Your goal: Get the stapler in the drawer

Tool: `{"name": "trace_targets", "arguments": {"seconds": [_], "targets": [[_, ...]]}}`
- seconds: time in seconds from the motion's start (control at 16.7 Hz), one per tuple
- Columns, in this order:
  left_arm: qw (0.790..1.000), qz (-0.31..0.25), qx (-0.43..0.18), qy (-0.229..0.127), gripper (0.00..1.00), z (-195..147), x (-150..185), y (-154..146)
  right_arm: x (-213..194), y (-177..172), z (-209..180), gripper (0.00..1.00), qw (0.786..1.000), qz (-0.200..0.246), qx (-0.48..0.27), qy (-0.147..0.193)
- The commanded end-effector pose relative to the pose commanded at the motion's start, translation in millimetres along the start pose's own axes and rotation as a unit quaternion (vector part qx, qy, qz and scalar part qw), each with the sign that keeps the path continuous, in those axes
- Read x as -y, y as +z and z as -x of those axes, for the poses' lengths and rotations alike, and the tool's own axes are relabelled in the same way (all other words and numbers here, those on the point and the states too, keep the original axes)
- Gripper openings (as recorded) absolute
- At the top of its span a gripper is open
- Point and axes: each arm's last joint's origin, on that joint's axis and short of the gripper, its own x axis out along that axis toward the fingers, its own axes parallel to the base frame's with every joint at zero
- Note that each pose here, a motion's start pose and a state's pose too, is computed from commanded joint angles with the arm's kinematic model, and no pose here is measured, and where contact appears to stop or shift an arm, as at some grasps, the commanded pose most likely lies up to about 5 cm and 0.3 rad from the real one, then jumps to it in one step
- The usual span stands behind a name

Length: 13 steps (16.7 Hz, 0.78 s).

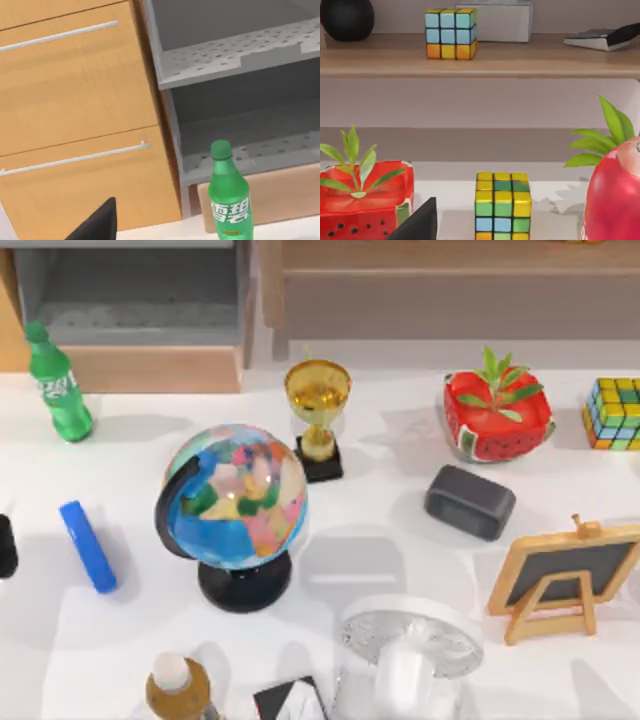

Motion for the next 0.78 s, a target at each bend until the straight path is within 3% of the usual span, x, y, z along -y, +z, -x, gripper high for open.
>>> {"name": "trace_targets", "arguments": {"seconds": [0.42, 0.6, 0.78], "targets": [[0.978, -0.207, 0.000, -0.005, 1.00, -83, -37, 40, 0, 0, 0, 1.00, 1.000, 0.000, 0.000, 0.000], [0.952, -0.305, 0.000, -0.006, 1.00, -136, -60, 34, 0, 0, 0, 1.00, 1.000, 0.000, 0.000, 0.000], [0.917, -0.399, 0.001, -0.007, 1.00, -188, -84, 9, 0, 0, 0, 1.00, 1.000, 0.000, 0.000, 0.000]]}}
